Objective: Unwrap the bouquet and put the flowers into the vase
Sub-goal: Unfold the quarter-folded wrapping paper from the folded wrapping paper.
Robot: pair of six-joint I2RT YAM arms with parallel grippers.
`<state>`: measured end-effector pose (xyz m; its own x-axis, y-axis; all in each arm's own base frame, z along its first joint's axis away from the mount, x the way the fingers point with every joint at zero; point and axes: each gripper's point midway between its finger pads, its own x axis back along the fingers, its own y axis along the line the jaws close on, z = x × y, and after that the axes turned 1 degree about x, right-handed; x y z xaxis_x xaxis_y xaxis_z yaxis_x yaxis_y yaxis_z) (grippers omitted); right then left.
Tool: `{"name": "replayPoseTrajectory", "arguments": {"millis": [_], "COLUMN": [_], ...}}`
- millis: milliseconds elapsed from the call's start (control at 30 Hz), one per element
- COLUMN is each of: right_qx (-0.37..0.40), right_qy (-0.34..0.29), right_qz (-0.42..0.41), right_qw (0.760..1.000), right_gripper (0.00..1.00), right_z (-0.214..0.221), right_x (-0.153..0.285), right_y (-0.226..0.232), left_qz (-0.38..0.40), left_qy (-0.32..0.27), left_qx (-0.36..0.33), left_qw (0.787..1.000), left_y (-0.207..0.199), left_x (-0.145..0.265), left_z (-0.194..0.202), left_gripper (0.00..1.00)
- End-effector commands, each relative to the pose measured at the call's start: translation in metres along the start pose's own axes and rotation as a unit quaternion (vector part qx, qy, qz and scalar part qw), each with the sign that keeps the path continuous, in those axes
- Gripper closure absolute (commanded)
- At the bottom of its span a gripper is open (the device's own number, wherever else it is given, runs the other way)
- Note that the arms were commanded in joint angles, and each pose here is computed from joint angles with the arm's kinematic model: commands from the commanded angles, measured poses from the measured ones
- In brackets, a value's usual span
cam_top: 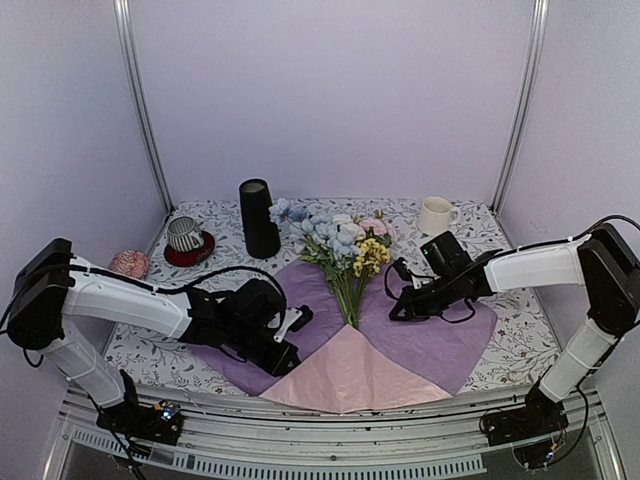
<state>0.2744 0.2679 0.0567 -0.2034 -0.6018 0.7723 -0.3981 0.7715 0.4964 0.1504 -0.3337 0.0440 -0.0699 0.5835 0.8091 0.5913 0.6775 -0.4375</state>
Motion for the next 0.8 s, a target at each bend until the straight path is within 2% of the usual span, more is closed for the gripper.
{"name": "replayPoseTrajectory", "arguments": {"millis": [0, 233, 500, 633, 767], "right_qx": [-0.012, -0.034, -0.04, -0.037, -0.035], "right_qy": [0.018, 0.029, 0.023, 0.017, 0.012], "right_qz": [-0.006, -0.012, 0.002, 0.003, 0.002], "right_qw": [1.0, 0.999, 0.999, 0.999, 0.999], "right_gripper": [0.98, 0.98, 0.98, 0.98, 0.98], "right_z": [0.012, 0.023, 0.024, 0.022, 0.023], "right_x": [-0.016, -0.03, -0.029, -0.023, -0.017], "right_y": [-0.003, -0.009, -0.014, -0.012, -0.01], "left_qz": [0.029, 0.063, 0.166, 0.197, 0.193], "left_qy": [0.025, 0.032, 0.012, 0.027, 0.063], "left_qx": [-0.015, -0.033, -0.061, -0.072, -0.081], "left_qw": [0.999, 0.997, 0.984, 0.977, 0.976], "left_y": [-0.017, -0.039, -0.088, -0.105, -0.114], "left_x": [0.001, 0.001, 0.035, 0.048, 0.047], "left_z": [0.018, 0.032, 0.045, 0.062, 0.088], "left_gripper": [0.96, 0.96, 0.95, 0.95, 0.96]}}
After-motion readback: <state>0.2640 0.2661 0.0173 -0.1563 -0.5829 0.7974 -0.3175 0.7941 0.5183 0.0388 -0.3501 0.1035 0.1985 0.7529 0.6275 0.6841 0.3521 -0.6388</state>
